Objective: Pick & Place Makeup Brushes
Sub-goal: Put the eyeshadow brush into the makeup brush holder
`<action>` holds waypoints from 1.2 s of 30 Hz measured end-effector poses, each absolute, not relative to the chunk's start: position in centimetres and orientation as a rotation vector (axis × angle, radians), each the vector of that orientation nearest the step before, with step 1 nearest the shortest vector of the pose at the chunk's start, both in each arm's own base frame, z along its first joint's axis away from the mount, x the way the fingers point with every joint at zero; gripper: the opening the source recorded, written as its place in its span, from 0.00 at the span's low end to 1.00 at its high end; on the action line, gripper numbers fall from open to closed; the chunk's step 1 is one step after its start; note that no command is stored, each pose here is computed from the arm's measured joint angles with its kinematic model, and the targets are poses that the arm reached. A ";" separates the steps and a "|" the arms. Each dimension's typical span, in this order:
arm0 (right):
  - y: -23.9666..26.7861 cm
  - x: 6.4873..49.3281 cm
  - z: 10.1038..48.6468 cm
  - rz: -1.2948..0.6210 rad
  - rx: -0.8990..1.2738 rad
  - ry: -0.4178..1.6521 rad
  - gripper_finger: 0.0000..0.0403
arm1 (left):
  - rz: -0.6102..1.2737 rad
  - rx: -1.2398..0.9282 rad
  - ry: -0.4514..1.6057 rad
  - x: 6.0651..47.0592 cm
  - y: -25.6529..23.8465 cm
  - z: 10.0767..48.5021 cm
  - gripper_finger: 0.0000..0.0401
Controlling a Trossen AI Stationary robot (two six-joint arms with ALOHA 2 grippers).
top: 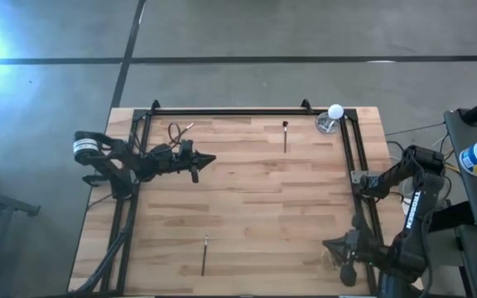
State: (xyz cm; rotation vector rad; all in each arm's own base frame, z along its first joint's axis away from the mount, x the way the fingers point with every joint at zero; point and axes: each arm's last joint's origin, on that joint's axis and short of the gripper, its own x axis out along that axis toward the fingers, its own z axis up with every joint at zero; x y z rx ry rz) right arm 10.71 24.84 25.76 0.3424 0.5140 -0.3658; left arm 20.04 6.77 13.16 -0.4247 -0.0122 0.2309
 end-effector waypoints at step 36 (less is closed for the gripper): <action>25.0 10.3 25.1 -0.427 0.390 0.839 0.22 | 0.249 -0.425 0.084 21.0 7.1 12.7 0.00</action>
